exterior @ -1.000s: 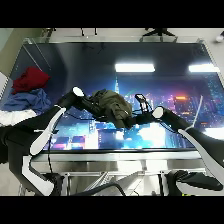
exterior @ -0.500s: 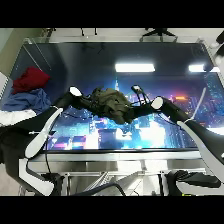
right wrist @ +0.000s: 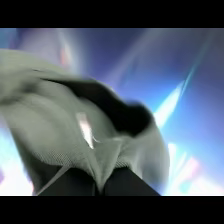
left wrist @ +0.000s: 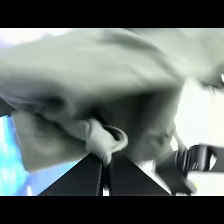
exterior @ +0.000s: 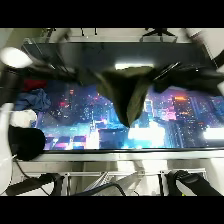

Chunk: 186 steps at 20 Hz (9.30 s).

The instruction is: Fold the shirts.

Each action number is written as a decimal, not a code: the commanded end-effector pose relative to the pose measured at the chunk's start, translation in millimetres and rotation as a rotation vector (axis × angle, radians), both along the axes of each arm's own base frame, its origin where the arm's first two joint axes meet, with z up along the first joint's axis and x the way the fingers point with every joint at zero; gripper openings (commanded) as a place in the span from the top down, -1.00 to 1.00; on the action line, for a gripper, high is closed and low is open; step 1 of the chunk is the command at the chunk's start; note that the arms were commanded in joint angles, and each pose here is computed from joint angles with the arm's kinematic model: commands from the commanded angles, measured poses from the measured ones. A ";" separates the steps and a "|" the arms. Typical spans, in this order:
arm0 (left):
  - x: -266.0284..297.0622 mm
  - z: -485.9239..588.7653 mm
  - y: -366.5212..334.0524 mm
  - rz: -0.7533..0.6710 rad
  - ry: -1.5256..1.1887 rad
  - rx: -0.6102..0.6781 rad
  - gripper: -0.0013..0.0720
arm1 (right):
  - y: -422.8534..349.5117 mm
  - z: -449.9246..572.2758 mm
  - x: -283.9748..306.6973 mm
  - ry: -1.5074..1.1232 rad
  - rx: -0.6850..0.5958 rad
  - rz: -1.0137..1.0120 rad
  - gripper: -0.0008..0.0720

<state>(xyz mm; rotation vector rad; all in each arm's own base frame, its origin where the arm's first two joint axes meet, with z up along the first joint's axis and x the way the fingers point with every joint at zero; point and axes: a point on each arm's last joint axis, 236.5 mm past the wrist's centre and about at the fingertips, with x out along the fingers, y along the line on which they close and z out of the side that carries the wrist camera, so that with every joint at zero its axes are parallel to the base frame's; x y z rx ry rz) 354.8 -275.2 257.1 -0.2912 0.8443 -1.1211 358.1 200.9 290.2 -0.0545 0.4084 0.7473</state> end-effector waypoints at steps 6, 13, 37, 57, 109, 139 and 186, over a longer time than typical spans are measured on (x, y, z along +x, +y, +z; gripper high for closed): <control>-68.4 143.9 36.8 0.130 -0.360 -0.005 0.93 | -11.3 159.8 -96.2 -0.370 0.121 0.043 0.92; 12.7 -80.8 113.8 0.344 0.113 0.303 0.93 | -60.1 -60.8 35.0 0.140 -0.105 -0.312 0.92; -56.2 192.1 112.4 0.312 -0.577 0.059 0.93 | -117.4 154.1 -79.2 -0.454 0.089 -0.412 0.92; 176.6 -264.3 183.1 0.460 0.275 0.395 0.93 | -82.5 -344.9 158.9 0.585 0.050 -0.572 0.91; -64.5 229.1 136.6 0.485 -0.629 0.020 0.93 | -122.6 227.0 -84.6 -0.529 0.016 -0.325 0.93; 223.4 -241.3 206.2 0.452 0.178 0.345 -0.88 | -106.3 -238.9 249.2 0.466 0.114 -0.265 0.45; 13.0 -65.5 186.8 0.448 0.094 0.268 0.93 | -142.6 -37.0 21.9 0.314 0.326 -0.201 0.92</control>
